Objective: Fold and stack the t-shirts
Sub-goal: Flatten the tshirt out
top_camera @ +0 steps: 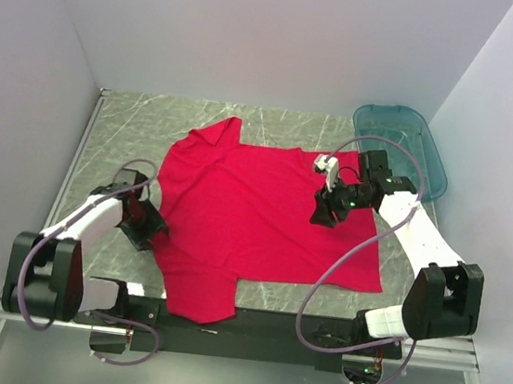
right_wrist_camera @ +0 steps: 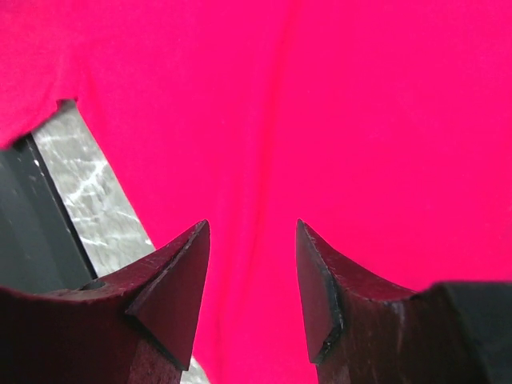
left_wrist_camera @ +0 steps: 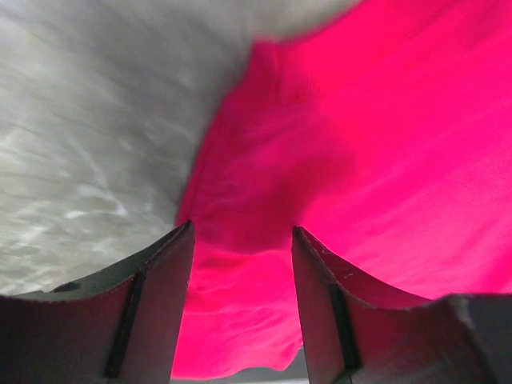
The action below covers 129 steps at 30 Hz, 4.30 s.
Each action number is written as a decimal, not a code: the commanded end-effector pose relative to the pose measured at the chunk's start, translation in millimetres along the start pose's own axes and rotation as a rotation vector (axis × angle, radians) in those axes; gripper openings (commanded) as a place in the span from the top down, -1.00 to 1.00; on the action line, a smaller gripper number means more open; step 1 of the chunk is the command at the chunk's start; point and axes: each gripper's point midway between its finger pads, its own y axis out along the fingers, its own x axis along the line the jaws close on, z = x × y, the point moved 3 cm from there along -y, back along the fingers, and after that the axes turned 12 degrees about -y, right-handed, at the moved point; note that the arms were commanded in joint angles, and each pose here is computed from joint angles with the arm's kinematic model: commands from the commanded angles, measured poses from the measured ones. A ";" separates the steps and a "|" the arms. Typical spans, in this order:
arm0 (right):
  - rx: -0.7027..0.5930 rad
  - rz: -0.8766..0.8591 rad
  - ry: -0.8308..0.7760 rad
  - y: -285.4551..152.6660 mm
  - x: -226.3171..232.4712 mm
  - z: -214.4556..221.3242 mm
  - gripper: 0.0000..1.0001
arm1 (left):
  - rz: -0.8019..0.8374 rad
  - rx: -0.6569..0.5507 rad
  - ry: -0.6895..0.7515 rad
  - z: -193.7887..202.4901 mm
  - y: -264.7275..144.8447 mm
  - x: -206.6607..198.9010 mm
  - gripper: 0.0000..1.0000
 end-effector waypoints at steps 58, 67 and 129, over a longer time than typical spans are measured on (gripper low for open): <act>-0.076 0.080 0.117 -0.7 -42.2 -14.1 -0.11 | 0.661 0.007 0.055 -123.9 10.5 -259.8 0.20; -0.060 0.077 0.132 4.6 -44.0 -7.4 -0.12 | 0.538 -0.051 0.000 -141.9 37.5 -267.2 0.24; -0.022 0.115 0.145 1.8 -55.2 4.0 -0.13 | 0.476 -0.006 -0.023 -138.1 78.5 -285.7 0.99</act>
